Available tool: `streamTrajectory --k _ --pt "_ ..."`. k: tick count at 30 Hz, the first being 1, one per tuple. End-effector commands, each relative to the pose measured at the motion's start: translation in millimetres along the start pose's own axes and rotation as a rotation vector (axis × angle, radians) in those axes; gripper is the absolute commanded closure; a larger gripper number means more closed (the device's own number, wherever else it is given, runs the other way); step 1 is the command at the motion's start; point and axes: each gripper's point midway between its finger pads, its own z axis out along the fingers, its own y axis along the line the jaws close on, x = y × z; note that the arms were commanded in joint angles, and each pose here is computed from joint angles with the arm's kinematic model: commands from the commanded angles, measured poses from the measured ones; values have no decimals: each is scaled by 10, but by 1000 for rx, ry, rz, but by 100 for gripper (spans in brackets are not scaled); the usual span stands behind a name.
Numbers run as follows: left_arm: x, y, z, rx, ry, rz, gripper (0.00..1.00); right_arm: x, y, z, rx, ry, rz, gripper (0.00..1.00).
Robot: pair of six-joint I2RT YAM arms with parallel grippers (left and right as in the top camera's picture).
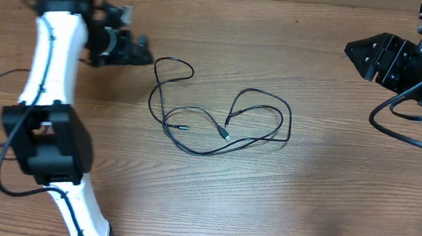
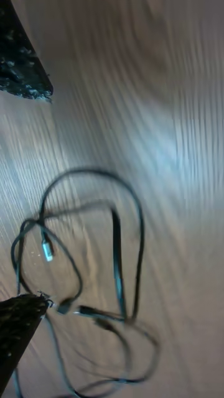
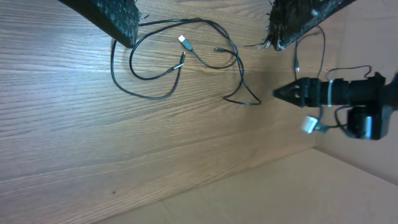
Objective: Untangle cables
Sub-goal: 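Move the left gripper back over the cable pile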
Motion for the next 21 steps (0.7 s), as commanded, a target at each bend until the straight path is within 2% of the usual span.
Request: streamTrajectory --k 1,6,9,12,17,21 --pt "-31 -300 -11 -79 2 219 0 -7 -10 -13 6 -6 -7 34" --pt "-86 -449 94 -183 11 341 0 2 -13 -13 7 -2 -4 34" --pt "-114 -467 113 -236 14 396 5 14 -16 -13 9 2 -2 33" --pt "-152 -396 94 -291 9 407 5 18 -16 -13 9 4 -1 33" --pt "-217 -312 84 -296 -13 417 2 22 -19 -13 10 6 0 32" --pt "-261 -331 205 -244 -21 504 0 26 -19 -13 10 7 1 32"
